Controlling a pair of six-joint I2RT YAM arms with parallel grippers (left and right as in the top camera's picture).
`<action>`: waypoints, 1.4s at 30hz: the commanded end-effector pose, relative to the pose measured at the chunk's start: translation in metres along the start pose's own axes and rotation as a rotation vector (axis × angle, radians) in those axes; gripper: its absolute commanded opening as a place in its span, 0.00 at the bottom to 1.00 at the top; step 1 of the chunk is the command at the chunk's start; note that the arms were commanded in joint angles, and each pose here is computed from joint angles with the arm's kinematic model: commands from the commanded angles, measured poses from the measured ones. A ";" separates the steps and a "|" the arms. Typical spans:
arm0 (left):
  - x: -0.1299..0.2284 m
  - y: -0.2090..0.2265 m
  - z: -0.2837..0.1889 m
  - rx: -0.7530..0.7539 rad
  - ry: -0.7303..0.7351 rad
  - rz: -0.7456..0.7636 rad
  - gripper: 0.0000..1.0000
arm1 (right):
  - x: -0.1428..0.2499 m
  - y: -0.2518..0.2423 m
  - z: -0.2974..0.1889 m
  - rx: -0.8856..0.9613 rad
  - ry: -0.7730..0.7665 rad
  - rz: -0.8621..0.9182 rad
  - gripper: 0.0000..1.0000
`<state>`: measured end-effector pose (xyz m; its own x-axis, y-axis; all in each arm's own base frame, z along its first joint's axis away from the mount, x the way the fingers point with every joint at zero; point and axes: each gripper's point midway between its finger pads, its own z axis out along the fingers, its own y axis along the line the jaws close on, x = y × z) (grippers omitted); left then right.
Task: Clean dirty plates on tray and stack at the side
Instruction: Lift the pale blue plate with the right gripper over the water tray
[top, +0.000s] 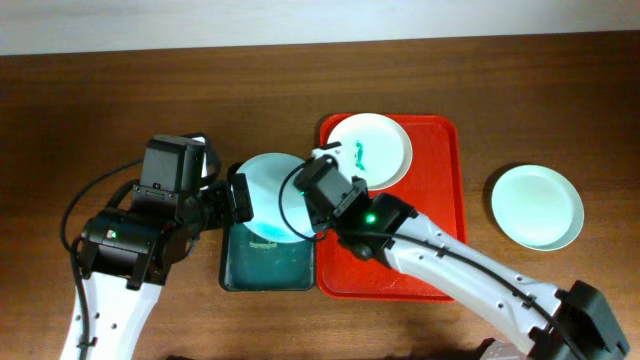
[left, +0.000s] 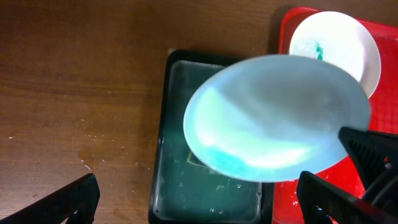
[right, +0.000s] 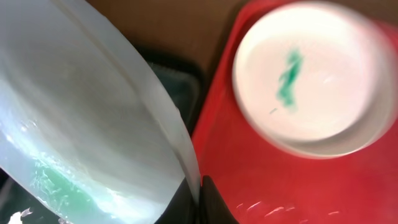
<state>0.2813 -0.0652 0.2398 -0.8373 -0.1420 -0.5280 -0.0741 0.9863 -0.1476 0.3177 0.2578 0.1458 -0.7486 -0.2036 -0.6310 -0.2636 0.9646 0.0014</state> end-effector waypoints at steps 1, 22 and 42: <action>-0.003 0.000 -0.004 0.006 -0.013 -0.007 1.00 | -0.050 -0.008 -0.053 0.163 -0.236 -0.057 0.04; -0.003 0.000 -0.004 0.006 -0.013 -0.007 1.00 | -0.067 -0.011 -0.103 0.315 -0.388 -0.173 0.04; -0.003 0.000 -0.004 0.006 -0.013 -0.007 0.99 | -0.080 -0.033 -0.115 0.458 -0.444 -0.171 0.04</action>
<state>0.2813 -0.0652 0.2398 -0.8373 -0.1420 -0.5280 -0.0741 0.9863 -0.1476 0.3095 0.2458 0.2553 -0.4244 -0.3894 -0.8174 -0.1486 0.9205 -0.3614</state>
